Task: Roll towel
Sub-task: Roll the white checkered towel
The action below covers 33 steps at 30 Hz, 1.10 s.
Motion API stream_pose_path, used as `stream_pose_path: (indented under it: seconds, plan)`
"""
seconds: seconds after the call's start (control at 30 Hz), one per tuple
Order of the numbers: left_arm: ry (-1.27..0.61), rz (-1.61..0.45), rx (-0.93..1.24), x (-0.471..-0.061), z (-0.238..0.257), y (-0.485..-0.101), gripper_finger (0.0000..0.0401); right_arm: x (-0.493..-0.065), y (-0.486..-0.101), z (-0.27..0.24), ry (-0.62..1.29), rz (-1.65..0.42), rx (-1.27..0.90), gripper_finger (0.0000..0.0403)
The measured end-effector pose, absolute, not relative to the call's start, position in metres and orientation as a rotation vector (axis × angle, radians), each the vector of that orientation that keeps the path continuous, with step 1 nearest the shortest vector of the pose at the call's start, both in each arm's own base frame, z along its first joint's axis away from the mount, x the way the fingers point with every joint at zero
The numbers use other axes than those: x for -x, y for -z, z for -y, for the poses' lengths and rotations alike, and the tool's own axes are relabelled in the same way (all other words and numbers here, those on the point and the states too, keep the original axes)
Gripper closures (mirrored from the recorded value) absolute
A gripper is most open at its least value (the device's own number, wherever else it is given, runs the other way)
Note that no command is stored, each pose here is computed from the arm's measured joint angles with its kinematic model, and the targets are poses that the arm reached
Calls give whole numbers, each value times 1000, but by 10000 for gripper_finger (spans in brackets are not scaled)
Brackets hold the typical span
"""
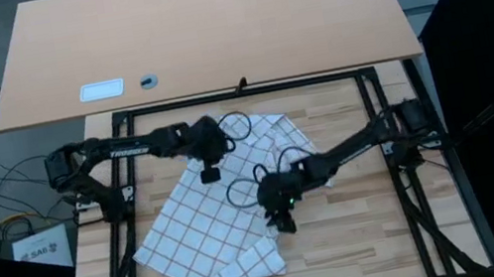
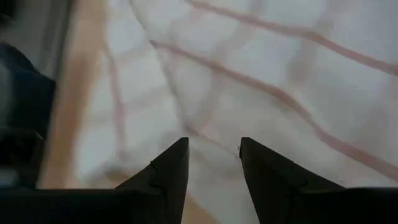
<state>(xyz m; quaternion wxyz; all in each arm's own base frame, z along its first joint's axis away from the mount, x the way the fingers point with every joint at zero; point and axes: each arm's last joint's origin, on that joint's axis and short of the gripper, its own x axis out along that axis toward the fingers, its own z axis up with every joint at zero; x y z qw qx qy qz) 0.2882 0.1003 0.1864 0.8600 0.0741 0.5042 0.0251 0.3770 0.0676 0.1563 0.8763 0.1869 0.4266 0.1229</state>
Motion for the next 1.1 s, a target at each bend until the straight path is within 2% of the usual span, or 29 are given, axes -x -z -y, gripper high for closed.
stream_pose_path:
  seconds: [0.13, 0.43, 0.63, 0.83, 1.1]
  plan:
    - [-15, -1064, -224, -291, -121, -169, 384, -397, -142, -82, -256, -776, -516, 269]
    - [-23, -1042, -259, -302, -151, -131, 384, -412, -106, -114, -188, -837, -600, 269]
    - [-41, -1082, -143, -298, -164, -112, 384, -407, -104, -126, -161, -889, -648, 269]
    - [-146, -1112, -28, -280, -184, -115, 384, -391, -107, -148, -181, -987, -607, 269]
    - [-175, -1233, 93, -257, -190, -119, 384, -365, -116, -154, -181, -1174, -434, 269]
